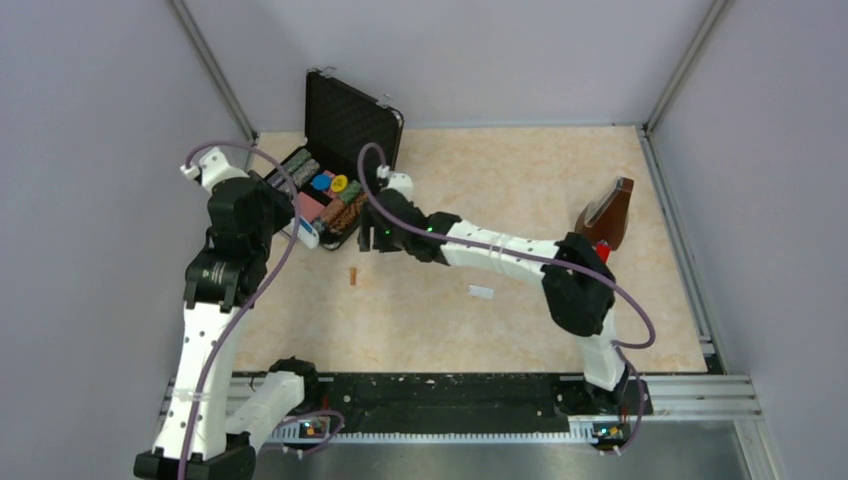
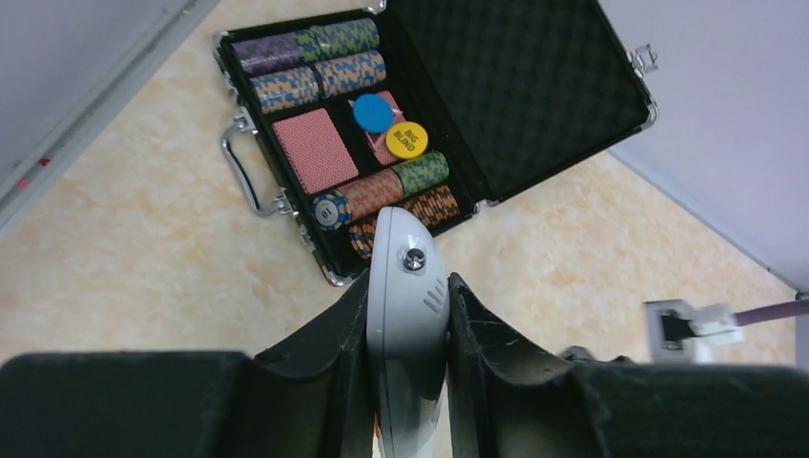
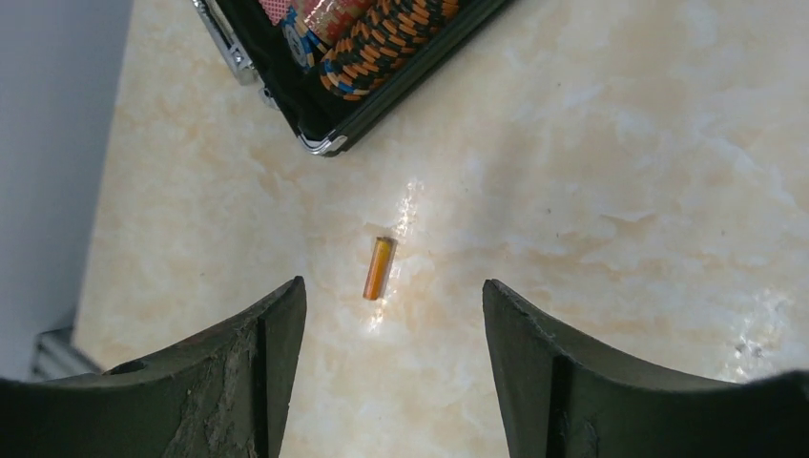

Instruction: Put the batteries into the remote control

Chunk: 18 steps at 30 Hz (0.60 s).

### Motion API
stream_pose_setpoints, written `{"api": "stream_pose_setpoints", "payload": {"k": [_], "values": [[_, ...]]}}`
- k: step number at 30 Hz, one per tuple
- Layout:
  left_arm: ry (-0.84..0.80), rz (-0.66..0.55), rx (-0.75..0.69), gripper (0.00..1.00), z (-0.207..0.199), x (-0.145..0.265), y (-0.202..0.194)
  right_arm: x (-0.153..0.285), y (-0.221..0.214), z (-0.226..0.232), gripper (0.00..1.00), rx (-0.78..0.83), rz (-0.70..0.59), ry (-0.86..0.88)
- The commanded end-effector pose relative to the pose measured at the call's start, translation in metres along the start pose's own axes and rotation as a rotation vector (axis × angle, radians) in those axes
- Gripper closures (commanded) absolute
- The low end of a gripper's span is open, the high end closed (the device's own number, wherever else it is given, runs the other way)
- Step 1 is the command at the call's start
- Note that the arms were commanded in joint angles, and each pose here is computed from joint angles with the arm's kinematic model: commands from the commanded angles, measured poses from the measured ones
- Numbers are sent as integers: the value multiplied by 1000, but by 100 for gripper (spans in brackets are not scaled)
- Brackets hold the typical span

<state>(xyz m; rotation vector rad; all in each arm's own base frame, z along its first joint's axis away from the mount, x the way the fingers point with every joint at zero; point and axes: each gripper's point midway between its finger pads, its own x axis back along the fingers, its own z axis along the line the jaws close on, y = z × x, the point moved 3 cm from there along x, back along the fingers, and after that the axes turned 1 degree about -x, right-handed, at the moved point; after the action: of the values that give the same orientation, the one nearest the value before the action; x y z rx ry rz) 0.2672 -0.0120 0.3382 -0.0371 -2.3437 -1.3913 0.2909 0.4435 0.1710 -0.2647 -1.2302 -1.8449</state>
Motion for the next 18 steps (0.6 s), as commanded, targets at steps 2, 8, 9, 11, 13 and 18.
{"api": "stream_pose_setpoints", "payload": {"k": [2,8,9,11,13,18], "values": [[64,-132,49,100,22,24,14,-33,-10,5,33,259,-143,-193],[227,-242,109,100,60,50,20,-62,-49,14,33,275,-91,-200],[245,-266,118,100,65,56,23,-65,-54,17,33,284,-90,-198],[278,-313,129,100,74,67,28,-73,-63,22,34,301,-85,-203],[296,-343,134,100,80,76,31,-79,-73,25,35,309,-71,-213],[306,-358,127,100,87,85,31,-87,-84,29,36,300,-61,-217]]}}
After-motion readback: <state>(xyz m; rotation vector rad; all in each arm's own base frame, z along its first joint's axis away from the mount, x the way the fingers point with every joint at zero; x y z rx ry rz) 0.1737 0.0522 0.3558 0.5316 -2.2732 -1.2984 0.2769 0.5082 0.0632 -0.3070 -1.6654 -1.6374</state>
